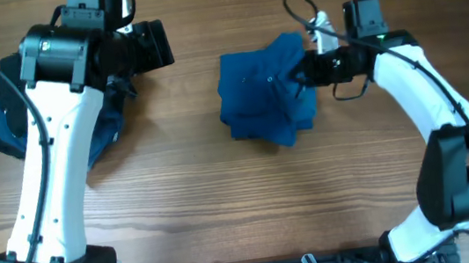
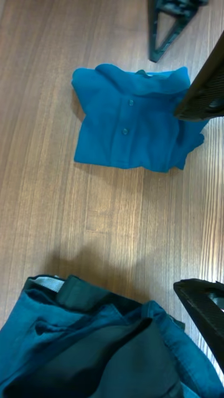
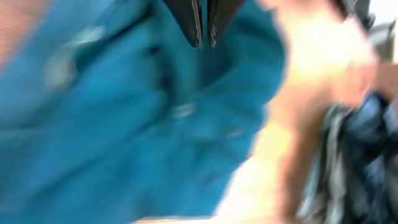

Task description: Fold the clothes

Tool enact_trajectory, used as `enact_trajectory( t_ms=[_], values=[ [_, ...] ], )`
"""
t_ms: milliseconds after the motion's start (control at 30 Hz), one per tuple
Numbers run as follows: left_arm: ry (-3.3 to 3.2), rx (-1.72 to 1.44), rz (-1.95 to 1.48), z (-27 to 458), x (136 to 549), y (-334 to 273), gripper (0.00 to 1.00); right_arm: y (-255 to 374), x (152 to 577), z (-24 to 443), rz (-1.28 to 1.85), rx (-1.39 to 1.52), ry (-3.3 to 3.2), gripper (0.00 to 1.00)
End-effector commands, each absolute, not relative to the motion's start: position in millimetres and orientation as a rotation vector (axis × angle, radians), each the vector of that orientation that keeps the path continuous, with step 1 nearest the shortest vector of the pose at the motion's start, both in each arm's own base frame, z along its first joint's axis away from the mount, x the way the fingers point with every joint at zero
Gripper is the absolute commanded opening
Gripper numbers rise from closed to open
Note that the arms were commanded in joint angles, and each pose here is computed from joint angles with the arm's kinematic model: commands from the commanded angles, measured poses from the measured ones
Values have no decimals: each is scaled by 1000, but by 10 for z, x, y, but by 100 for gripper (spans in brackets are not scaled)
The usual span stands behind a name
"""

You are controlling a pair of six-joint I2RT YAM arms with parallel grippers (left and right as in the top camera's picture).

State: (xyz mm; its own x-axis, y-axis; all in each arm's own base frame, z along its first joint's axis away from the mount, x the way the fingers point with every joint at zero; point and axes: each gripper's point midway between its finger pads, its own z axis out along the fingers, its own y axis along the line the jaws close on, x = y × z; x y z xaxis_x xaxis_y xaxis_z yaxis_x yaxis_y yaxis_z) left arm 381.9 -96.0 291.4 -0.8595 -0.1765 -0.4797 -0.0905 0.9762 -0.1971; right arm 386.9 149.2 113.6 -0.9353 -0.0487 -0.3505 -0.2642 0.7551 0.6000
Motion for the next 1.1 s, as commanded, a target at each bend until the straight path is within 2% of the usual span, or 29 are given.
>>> enact_trajectory(
  t_ms=[0, 133, 200, 300, 433, 633, 767, 867, 1000, 1067],
  values=[
    [2615, -184, -251, 2908, 3817, -987, 83, 1877, 3485, 948, 896, -410, 2777, 4],
    [2627, -185, -246, 2893, 3793, -980, 86, 1668, 3213, 350, 490, -311, 3008, 4],
    [2638, -186, -242, 2878, 3768, -974, 88, 1447, 3167, 47, 335, -126, 3074, 4],
    [2658, -187, -235, 2855, 3728, -964, 94, 1110, 3172, -117, 201, 134, 3104, 4],
    [2694, -185, -243, 2812, 3654, -973, 99, 817, 3173, -55, 177, 282, 3112, 4],
    [2795, -139, -471, 2501, 3564, -1288, 100, 1066, 3109, 524, 469, -27, 3016, 4],
    [2839, -123, -654, 2037, 3578, -1619, 99, 1102, 3248, 1025, 502, -35, 2827, 4],
    [2882, -129, -802, 1617, 3518, -1915, 100, 1143, 3420, 1201, 532, -1, 2721, 4],
    [2983, -318, -846, 940, 3395, -2140, 100, 1273, 3605, 1034, 603, -42, 2699, 4],
    [3014, -459, -849, 697, 3370, -2165, 100, 1304, 3646, 810, 620, -34, 2740, 4]
  ],
)
